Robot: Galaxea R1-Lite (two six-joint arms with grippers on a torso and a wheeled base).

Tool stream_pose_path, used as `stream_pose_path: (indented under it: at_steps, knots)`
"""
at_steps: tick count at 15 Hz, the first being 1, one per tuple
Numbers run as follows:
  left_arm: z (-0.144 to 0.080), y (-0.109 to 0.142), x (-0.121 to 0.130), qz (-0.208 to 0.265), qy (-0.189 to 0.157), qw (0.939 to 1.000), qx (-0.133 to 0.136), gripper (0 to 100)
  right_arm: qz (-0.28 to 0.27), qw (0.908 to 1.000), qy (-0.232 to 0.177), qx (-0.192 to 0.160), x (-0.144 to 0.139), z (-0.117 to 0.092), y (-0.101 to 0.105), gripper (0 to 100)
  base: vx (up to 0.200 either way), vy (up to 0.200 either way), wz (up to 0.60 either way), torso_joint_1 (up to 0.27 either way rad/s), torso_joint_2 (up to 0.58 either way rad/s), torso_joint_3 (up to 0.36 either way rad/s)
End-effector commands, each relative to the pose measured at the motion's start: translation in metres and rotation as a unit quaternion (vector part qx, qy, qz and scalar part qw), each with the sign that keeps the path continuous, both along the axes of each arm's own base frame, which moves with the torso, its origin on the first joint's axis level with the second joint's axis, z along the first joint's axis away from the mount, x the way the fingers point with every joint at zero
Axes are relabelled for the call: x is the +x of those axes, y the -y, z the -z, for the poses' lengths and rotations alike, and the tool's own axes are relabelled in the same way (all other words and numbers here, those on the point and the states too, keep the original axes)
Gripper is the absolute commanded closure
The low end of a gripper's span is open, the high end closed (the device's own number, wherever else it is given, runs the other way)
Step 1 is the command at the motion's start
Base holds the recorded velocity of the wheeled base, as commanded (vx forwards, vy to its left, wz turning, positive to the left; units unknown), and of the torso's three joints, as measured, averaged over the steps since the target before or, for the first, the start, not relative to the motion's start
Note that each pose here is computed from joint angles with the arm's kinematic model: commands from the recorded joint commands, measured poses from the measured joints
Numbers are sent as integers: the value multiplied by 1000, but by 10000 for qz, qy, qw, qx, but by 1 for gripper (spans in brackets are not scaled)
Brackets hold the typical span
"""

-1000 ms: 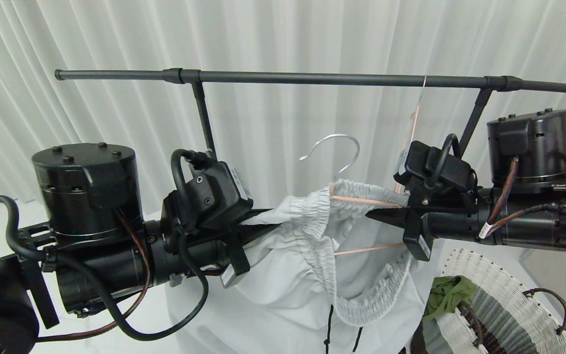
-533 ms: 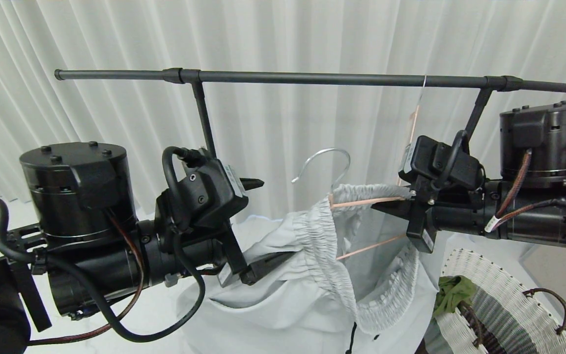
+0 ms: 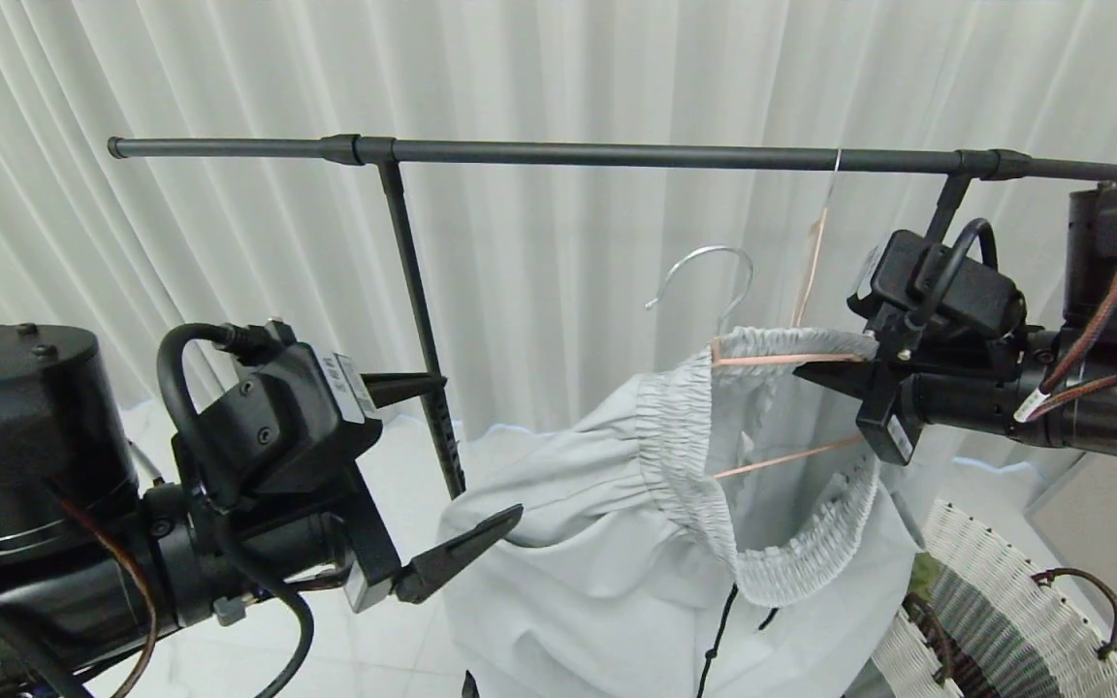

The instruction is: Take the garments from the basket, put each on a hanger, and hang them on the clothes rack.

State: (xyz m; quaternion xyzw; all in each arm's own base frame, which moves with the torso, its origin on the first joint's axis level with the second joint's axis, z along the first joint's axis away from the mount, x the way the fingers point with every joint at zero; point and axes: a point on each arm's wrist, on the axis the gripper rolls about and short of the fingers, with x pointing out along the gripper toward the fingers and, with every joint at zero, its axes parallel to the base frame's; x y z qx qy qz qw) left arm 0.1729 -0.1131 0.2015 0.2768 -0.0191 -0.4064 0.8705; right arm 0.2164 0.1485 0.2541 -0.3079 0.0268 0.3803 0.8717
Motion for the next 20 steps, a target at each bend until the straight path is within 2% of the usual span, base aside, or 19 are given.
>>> stream_pose_path:
  at_steps: [1,2,3,6,7,10,13,14,18,20]
  knots:
    - [14,-24,1,-697,-142,9973,175,0,155,9996,-1,232,-5,-8,5,100,0,0,0,0,0,0]
    - [26,-33,2,-1098,-283,9928,391,0,251,9990,-60,377,-8,-11,7,100,0,0,0,0,0,0]
    - [34,-34,0,-1204,-378,9907,513,0,317,9983,-142,471,-11,-13,9,100,0,0,0,0,0,0]
    - [44,-36,-4,-1207,-586,9892,593,0,389,9961,-372,696,-20,-17,14,100,0,0,0,0,0,0]
    - [48,-35,-2,-1204,-701,9886,572,0,370,9955,-398,778,-22,-19,14,100,0,0,0,0,0,0]
    - [45,-28,4,-1091,-1030,9885,159,0,227,9944,-457,921,-28,-21,8,100,0,0,0,0,0,0]
    - [48,-32,11,-1291,-1170,9847,96,0,173,9945,-457,925,-30,-21,6,100,0,0,0,0,0,0]
    - [48,-33,12,-1322,-1177,9842,96,100,172,9945,-450,929,-30,-22,6,100,0,0,0,0,0,0]
    - [51,-38,16,-1497,-1234,9809,116,100,179,9945,-443,933,-30,-22,6,100,0,0,0,0,0,0]
    - [52,-46,19,-1712,-1253,9772,120,100,188,9944,-447,939,-30,-22,7,100,0,0,0,0,0,0]
